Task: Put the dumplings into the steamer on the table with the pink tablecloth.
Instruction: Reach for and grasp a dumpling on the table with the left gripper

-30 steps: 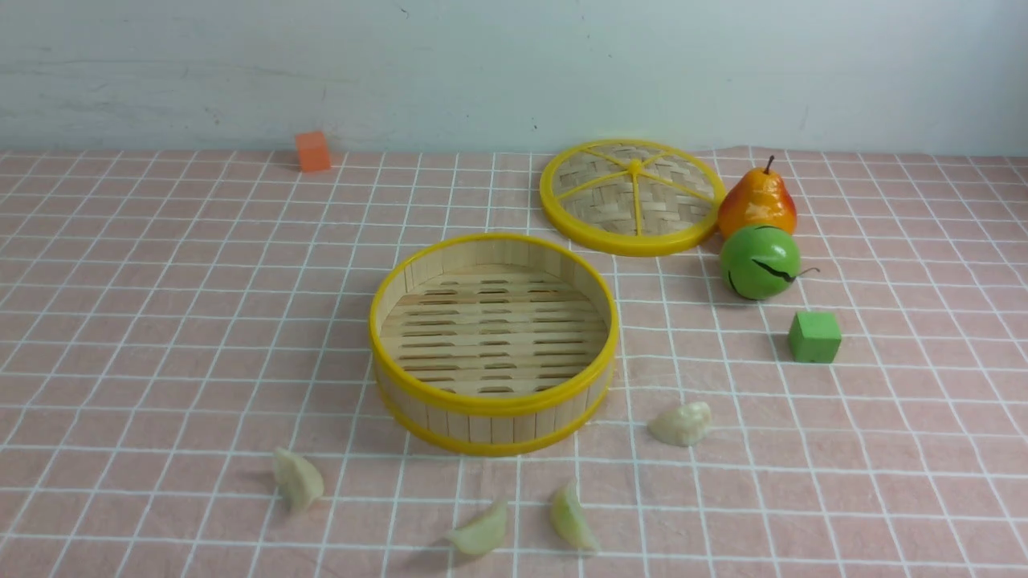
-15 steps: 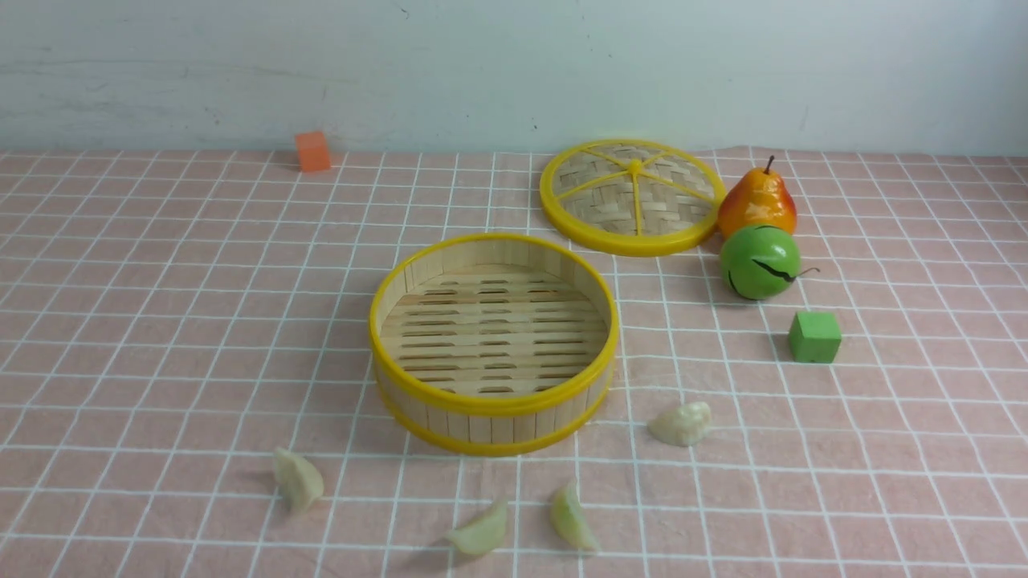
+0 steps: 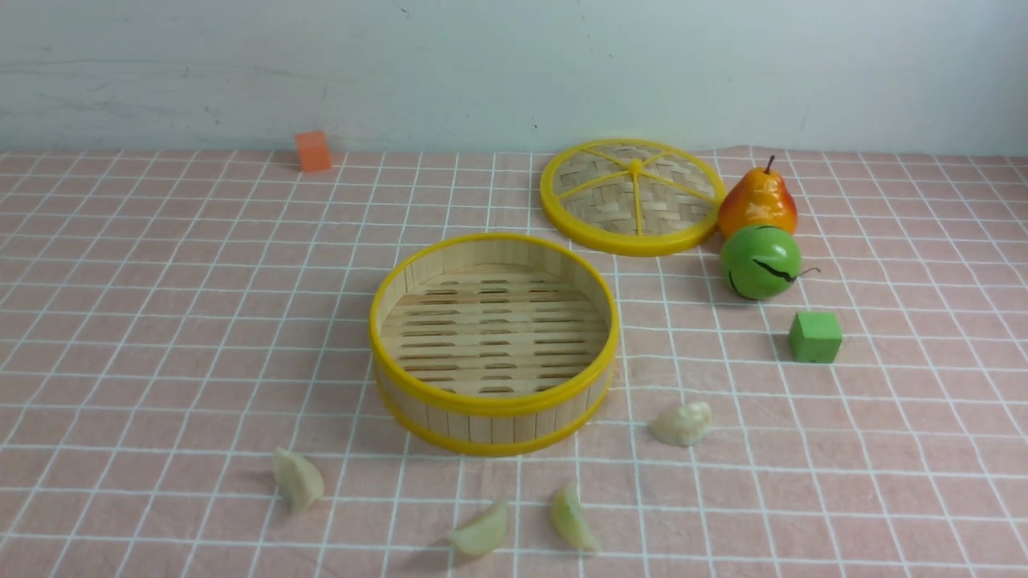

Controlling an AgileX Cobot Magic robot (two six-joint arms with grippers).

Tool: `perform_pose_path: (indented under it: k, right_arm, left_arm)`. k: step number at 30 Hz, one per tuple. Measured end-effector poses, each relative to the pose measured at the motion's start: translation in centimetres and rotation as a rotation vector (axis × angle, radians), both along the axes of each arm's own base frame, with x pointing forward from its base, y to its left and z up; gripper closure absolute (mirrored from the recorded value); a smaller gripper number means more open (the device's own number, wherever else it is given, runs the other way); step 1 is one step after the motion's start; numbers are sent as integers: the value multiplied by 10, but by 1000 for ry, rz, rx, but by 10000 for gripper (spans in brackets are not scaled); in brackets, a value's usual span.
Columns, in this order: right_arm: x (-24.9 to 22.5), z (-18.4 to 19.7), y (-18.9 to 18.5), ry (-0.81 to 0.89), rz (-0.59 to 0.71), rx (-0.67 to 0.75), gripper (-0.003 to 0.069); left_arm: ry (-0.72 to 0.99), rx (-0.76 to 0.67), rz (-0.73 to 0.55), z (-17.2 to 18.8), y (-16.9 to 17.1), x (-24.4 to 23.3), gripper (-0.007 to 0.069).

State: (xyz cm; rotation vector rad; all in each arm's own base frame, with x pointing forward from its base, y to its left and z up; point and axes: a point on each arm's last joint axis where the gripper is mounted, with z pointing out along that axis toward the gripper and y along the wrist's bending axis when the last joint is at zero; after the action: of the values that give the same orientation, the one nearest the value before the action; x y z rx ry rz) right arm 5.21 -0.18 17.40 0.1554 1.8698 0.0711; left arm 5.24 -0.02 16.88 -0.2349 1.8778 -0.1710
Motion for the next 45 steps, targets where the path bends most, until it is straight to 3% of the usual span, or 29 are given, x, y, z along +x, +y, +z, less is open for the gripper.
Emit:
perform_pose_path:
  k: [21,24,28,32,40,43,45]
  right_arm:
    - [0,0,3,0,51,4,420]
    - [0,0,4,0,51,48,420]
    - [-1,1,13,11,38,407,420]
    - [-1,2,18,21,34,636,420]
    - [3,15,15,-130,-5,840,420]
    - [3,15,14,-137,-7,853,420]
    - [3,15,14,-135,-7,858,420]
  left_arm:
    - [-3,-4,1,0,0,0,388]
    - [-35,-158,17,3,-3,1,388]
    - [-85,-922,96,14,-12,3,388]
    - [-69,-1329,132,20,-16,3,388]
    - [-85,-1312,115,21,-16,3,388]
    - [-89,-1275,105,21,-16,3,388]
    - [-101,-1157,53,28,-18,1,390]
